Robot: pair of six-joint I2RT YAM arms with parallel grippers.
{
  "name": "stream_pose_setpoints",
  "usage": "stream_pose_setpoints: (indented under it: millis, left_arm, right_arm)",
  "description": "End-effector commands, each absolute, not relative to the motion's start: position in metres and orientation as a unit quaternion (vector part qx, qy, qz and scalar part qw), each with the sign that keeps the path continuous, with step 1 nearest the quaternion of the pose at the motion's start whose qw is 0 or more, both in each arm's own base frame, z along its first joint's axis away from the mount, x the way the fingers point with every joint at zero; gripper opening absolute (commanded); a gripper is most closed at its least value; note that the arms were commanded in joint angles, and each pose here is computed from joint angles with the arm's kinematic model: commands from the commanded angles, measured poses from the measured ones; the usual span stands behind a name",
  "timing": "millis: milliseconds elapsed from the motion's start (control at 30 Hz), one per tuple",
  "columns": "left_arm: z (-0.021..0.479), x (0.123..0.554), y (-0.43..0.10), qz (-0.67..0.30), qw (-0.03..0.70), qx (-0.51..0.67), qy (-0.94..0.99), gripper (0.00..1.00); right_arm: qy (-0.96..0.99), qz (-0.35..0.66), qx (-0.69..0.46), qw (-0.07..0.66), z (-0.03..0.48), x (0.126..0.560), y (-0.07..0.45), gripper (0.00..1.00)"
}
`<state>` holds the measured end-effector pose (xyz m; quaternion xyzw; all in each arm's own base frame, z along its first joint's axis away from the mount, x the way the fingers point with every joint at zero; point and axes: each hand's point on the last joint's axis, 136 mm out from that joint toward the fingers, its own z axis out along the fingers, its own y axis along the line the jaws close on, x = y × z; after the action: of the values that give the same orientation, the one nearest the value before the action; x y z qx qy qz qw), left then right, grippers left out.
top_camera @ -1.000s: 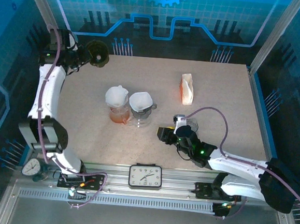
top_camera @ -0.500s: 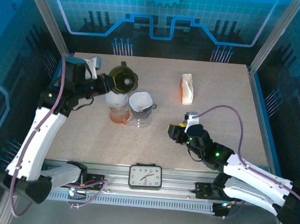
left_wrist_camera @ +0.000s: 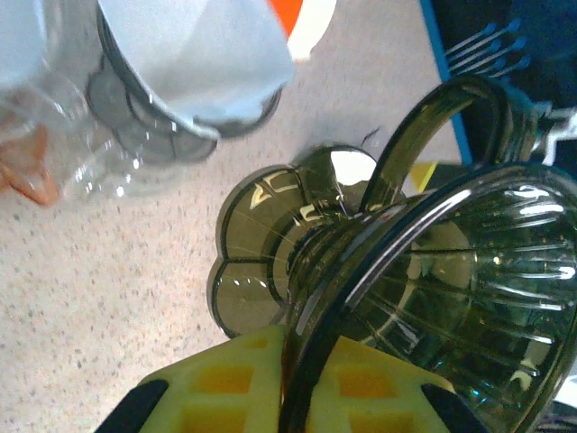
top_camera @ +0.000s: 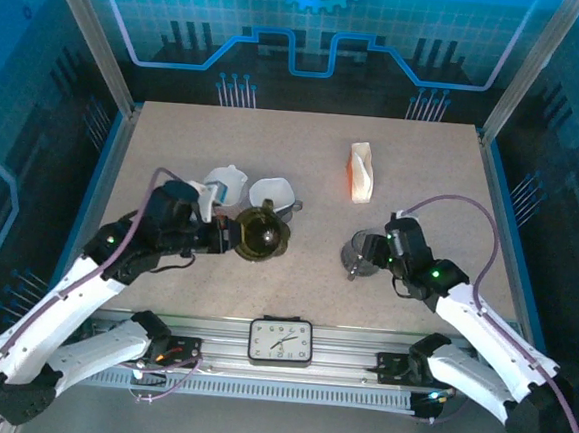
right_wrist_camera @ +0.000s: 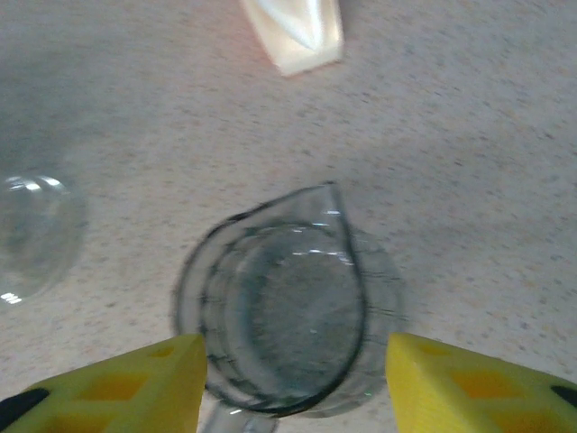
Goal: Place the coffee filter in the dripper
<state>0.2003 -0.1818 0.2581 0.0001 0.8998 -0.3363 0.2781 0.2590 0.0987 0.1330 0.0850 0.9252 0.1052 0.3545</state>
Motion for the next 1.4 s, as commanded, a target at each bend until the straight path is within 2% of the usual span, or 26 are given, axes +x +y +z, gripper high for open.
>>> stream_pose_setpoints:
  millis: [0,233,433,633,833,1000,1367]
  left_arm:
    - [0.243,0.201,-0.196,-0.341,0.274,-0.006,0.899,0.11]
    - [0.193,0.2,-0.218,-0.334,0.233,0.0,0.913,0.12]
    - [0.172,0.207,-0.231,-0.328,0.218,0.003,0.919,0.11]
    - [0.175,0.206,-0.225,-0.313,0.222,0.006,0.923,0.11]
    - [0.184,0.201,-0.219,-0.31,0.227,0.007,0.923,0.11]
    - [0.197,0.197,-0.213,-0.309,0.234,0.009,0.922,0.11]
    - [0.209,0.192,-0.213,-0.322,0.233,0.014,0.917,0.11]
  right_arm:
    - [0.936,0.118,0.078,0.323,0.132,0.261,0.098,0.56]
    - [0.947,0.111,0.086,0.289,0.116,0.274,0.092,0.53]
    - [0.953,0.109,0.075,0.272,0.105,0.279,0.096,0.5]
    - [0.961,0.114,0.051,0.246,0.095,0.276,0.105,0.32]
    - [0.965,0.117,0.012,0.233,0.097,0.267,0.124,0.21]
    - [0.968,0.114,-0.026,0.222,0.097,0.255,0.145,0.17]
    - [0.961,0.128,-0.089,0.23,0.102,0.255,0.207,0.17]
